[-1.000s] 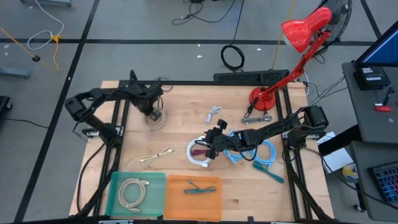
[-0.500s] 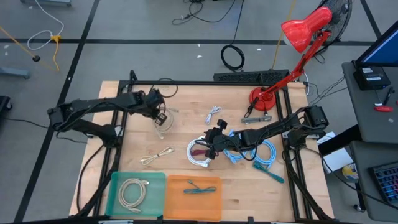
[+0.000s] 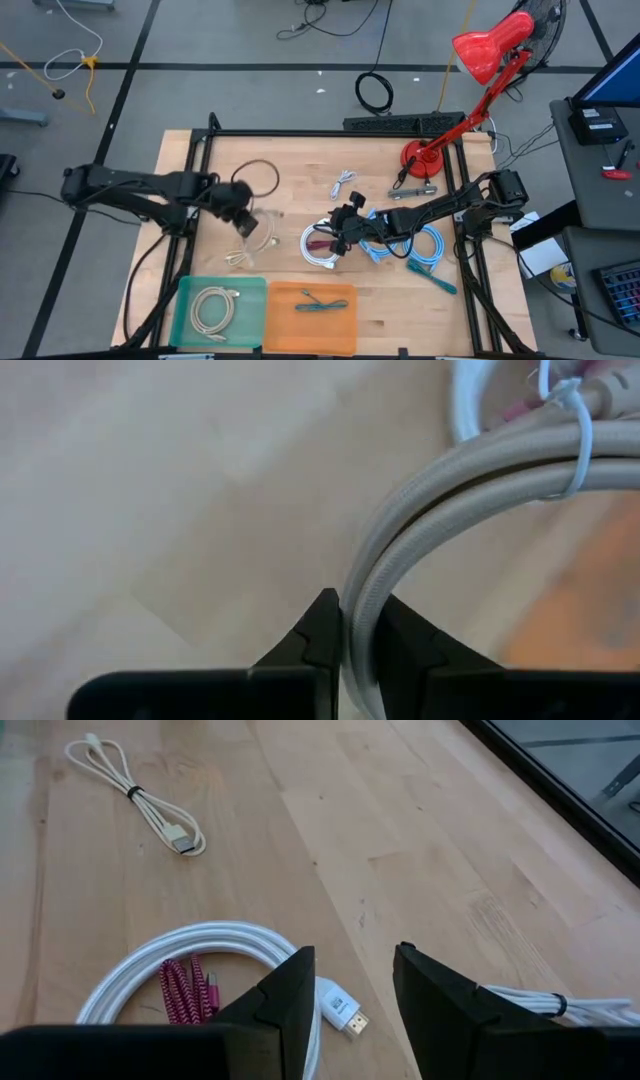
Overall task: Pick & Place USB Port
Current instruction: Put the brown HDMI cable into the green bin
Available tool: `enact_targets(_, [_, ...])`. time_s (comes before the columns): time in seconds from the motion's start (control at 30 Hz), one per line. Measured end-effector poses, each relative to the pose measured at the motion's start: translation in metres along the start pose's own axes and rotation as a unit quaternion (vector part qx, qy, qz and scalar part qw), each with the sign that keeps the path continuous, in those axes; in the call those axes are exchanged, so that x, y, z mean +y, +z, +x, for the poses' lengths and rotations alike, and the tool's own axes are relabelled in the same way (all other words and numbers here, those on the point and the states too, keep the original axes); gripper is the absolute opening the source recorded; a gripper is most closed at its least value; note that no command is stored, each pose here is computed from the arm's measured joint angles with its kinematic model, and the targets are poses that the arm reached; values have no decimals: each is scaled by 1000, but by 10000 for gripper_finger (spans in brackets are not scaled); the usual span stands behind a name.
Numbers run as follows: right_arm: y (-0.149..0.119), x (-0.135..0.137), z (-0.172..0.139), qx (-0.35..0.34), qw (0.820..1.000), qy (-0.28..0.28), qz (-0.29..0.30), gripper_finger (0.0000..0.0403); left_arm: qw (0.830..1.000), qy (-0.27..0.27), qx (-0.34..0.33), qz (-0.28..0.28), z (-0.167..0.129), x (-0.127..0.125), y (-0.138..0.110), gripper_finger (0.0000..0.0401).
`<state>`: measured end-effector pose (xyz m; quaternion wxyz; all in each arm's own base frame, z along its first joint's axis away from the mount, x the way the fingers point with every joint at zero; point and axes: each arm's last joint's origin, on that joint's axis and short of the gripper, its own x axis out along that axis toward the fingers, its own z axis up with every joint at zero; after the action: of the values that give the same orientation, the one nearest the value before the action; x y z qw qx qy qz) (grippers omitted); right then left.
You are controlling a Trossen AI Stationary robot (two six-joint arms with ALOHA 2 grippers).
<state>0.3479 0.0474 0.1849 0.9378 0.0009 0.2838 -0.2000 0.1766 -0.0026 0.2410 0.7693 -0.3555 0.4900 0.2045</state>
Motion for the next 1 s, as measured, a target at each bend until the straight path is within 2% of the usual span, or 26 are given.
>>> enact_targets(0.23, [0, 0, 0, 2, 1000, -1, -1, 130, 996, -60, 52, -46, -11, -29, -46, 34])
enact_targets(0.43, [-1, 0, 0, 5, 1000, -1, -3, 130, 990, -60, 93, -85, -12, -48, -90, 34])
enact_targets(0.63, [0, -4, 2, 6, 1000, -7, 1, 130, 983, -91, 110, -113, -7, -75, -127, 34])
enact_targets(0.83, [0, -6, 3, 6, 1000, -8, 2, 130, 986, -56, 105, -115, 0, -103, -149, 34])
enact_targets(1.0, [0, -6, 3, 6, 1000, -7, 2, 130, 985, 16, 130, -111, 14, -113, -162, 34])
